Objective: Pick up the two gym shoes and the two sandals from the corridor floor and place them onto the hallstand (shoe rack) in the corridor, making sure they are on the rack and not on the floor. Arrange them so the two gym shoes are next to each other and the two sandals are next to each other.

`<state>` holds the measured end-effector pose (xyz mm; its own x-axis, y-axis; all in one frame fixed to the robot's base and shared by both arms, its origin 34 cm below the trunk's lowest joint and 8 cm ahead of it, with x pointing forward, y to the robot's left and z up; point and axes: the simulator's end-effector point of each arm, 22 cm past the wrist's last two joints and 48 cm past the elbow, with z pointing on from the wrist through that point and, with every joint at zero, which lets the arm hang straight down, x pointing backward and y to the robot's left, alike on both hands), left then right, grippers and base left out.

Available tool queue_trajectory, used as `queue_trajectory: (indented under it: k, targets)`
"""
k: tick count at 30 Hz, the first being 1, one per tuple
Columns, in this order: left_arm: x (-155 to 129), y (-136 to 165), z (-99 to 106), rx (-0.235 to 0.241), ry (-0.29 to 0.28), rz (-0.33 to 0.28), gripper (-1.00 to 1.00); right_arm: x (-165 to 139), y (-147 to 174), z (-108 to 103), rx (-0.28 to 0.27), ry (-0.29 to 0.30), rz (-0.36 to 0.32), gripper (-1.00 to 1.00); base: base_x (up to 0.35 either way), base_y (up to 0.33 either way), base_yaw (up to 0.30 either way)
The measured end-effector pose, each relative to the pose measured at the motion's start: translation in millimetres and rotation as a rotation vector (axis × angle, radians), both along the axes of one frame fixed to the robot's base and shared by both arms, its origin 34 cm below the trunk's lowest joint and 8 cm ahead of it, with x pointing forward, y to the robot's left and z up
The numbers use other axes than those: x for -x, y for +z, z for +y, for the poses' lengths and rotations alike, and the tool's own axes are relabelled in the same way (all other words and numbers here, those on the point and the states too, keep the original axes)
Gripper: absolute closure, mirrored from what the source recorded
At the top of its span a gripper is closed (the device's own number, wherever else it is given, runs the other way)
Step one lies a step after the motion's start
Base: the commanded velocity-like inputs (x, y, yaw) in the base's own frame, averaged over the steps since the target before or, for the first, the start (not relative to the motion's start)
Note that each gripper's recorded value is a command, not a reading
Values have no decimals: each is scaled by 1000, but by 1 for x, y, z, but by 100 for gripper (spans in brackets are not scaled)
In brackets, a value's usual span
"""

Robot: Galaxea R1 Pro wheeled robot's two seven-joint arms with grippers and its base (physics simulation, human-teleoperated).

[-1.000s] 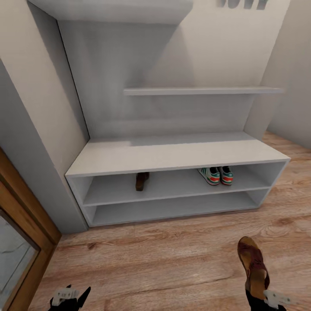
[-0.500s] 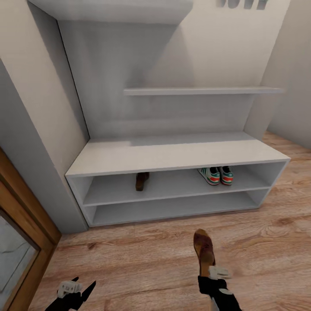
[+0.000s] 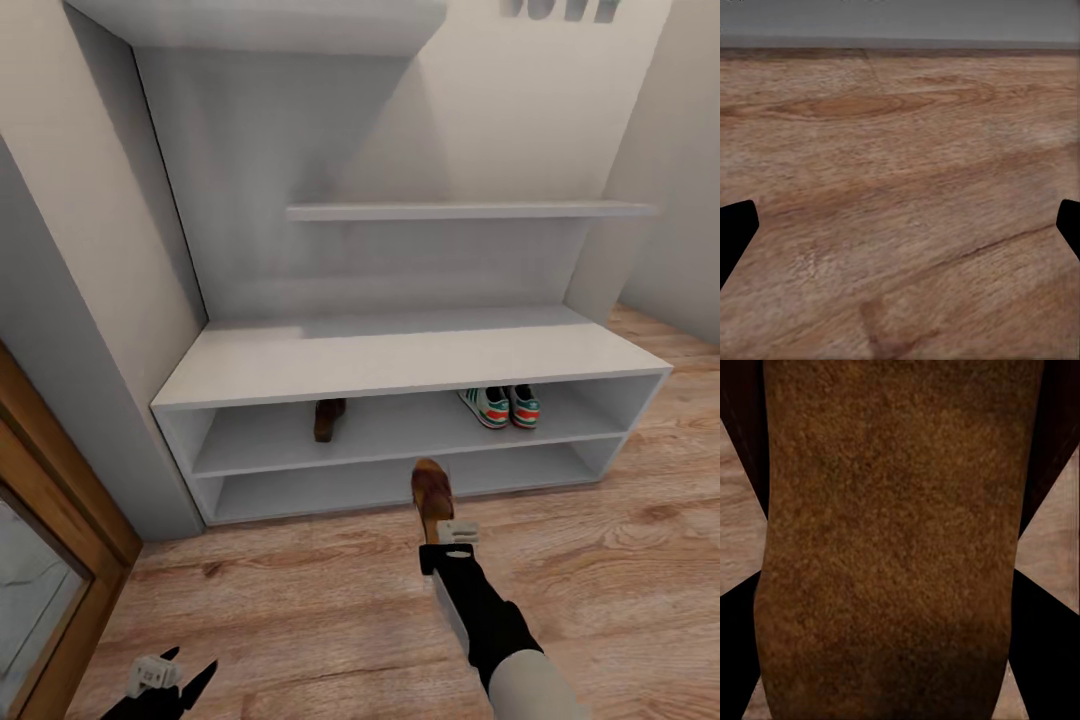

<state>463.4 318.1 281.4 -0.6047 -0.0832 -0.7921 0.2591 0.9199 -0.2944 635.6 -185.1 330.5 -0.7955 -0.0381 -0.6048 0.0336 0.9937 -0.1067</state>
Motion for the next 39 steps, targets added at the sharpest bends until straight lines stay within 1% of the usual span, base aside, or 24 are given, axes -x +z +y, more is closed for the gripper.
queue_trajectory:
  k: [1,3,4,5,8,9,10,18,27,35,39]
  targets:
    - [1,1,1,2,-6,-2,-100,-14,11,0,3,2,-15,100,0,0,0]
    - [1,2,-1,9,-16,-4,-100,-27,22,0,4,1,-33,100,0,0,0]
    - [3,3,-6,20,-30,-4,-100,-35,29,0,6,1,-45,100,0,0,0]
    - [8,4,-20,55,-72,-4,-100,-45,39,-1,8,1,-63,100,0,0,0]
    - [13,7,-33,90,-114,-5,-100,-49,43,0,4,0,-71,100,0,0,0]
    - [17,9,-41,109,-149,-4,-100,-51,44,0,4,1,-75,100,0,0,0]
    - [21,9,-45,117,-180,0,-100,-52,45,0,4,1,-77,100,0,0,0]
    - [21,10,-45,116,-188,-2,-100,-52,45,-2,4,-6,-75,100,0,0,40]
    - [23,6,-50,121,-187,8,-100,-49,37,-2,5,-4,-60,100,9,0,165]
    - [25,3,-49,121,-188,16,-100,-47,31,-2,7,-3,-49,100,1,0,178]
    - [30,-5,-49,123,-186,38,-100,-43,18,-2,7,-3,-27,100,0,0,160]
